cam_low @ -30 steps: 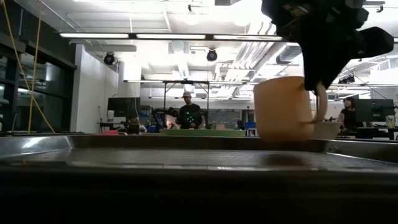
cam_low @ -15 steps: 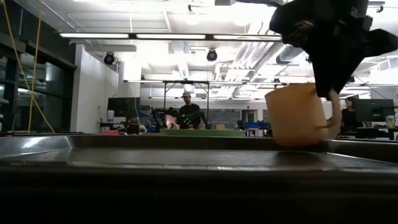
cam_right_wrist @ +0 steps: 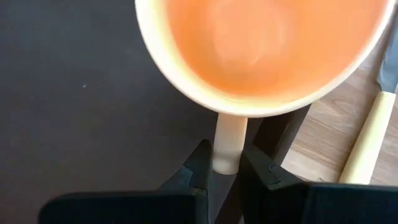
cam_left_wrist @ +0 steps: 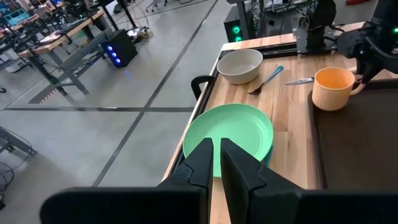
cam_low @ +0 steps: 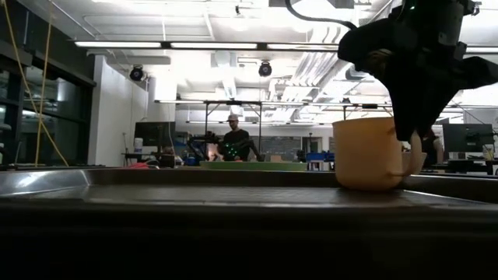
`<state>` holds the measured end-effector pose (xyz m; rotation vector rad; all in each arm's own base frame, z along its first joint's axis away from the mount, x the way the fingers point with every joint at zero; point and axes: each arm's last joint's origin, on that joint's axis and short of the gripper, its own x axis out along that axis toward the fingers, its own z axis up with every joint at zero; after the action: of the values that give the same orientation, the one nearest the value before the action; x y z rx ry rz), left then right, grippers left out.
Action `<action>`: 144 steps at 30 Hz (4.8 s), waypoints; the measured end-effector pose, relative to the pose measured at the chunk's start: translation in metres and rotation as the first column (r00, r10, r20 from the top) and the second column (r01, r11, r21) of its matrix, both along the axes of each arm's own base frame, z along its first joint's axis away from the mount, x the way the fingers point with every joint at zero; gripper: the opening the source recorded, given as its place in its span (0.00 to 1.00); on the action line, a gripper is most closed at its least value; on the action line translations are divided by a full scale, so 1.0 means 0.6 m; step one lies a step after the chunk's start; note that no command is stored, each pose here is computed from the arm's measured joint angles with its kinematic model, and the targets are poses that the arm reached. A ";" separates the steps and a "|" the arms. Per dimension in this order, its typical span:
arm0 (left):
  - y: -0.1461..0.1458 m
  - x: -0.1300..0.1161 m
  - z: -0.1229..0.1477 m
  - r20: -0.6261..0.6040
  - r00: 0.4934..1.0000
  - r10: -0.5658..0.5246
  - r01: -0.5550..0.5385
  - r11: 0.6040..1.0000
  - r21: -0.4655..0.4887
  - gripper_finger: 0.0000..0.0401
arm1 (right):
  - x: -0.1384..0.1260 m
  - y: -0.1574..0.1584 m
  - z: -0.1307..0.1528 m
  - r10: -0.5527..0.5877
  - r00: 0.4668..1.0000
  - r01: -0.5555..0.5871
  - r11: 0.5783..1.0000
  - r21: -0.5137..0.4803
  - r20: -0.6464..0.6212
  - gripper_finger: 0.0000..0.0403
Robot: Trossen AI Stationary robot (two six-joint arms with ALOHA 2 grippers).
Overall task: Set up tray
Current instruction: Put the orange mug on the brown serving tray, then put the green plate to the bottom of the orange mug on the brown serving tray
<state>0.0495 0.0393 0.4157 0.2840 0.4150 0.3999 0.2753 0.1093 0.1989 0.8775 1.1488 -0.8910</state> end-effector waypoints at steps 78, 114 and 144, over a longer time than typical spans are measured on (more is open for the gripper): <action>0.000 0.003 0.006 0.076 0.997 -0.015 0.019 0.998 -0.056 0.16 | 0.094 -0.559 0.053 0.311 0.950 -0.310 0.948 -0.069 0.005 0.48; -0.001 0.002 0.005 0.065 0.998 -0.018 0.022 0.998 -0.056 0.16 | 0.076 -0.536 -0.068 0.067 0.994 -0.068 0.998 0.013 0.091 0.43; -0.001 0.002 0.004 0.057 0.998 -0.023 0.026 0.998 -0.056 0.16 | 0.106 -0.540 -0.028 0.117 0.971 -0.111 0.993 -0.038 0.206 0.00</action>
<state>0.0506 0.0386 0.4178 0.2222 0.3662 0.3710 0.3387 -0.2146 0.1822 0.8534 0.9929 -0.7009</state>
